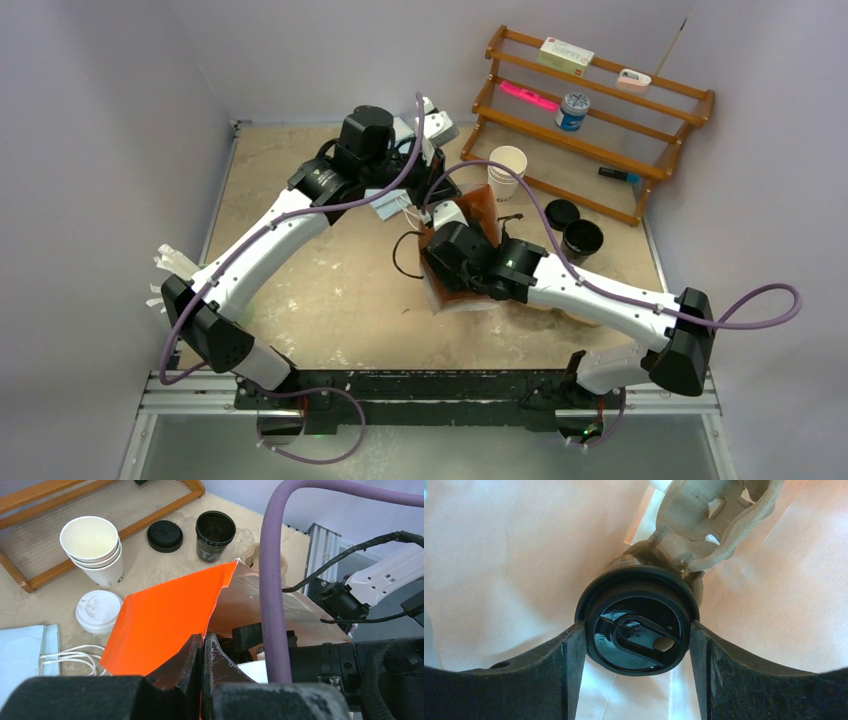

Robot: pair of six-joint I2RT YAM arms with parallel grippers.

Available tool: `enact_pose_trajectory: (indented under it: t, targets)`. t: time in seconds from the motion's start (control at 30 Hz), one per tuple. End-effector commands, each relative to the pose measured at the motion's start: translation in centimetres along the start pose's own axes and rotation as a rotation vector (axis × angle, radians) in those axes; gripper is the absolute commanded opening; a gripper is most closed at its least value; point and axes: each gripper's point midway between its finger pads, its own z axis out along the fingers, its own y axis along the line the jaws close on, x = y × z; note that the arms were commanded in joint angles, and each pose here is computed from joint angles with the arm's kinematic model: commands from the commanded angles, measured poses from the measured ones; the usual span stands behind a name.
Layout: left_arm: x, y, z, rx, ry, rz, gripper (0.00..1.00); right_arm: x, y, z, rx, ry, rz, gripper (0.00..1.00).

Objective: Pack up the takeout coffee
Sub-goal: Place the coffee cup on the cup tray.

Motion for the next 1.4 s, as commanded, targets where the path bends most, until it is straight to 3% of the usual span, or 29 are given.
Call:
enact_pose_trajectory:
  t: [0.0,0.1,0.4,0.67,0.97,1.37]
  targets:
    - [1.5,-0.4,-0.8,-0.017,0.081,-0.031,0.0,-5.0,-2.8,-2.5,0.109,-0.153,0.108,0.0]
    - [1.9,0.2,-1.3,-0.06,0.107,-0.024,0.0,-3.1,-3.5,-1.8,0.168,-0.076,0.087,0.0]
    - [1.8,3.3,-3.9,-0.23,0.116,-0.085,0.0,-2.6,-2.7,-2.2,0.101,-0.098,0.132,0.0]
    - [0.8,1.6,-4.6,-0.172,0.041,-0.054,0.0,-4.8,-3.0,-3.1,0.103,-0.149,0.117,0.0]
    - [-0.1,0.5,-4.2,-0.098,-0.009,-0.025,0.0,-4.6,-4.8,-1.7,0.277,-0.112,0.102,0.0]
    - [0.1,0.4,-3.6,0.012,-0.027,-0.152,0.0,-5.6,-3.4,-2.0,0.175,-0.161,0.159,0.0]
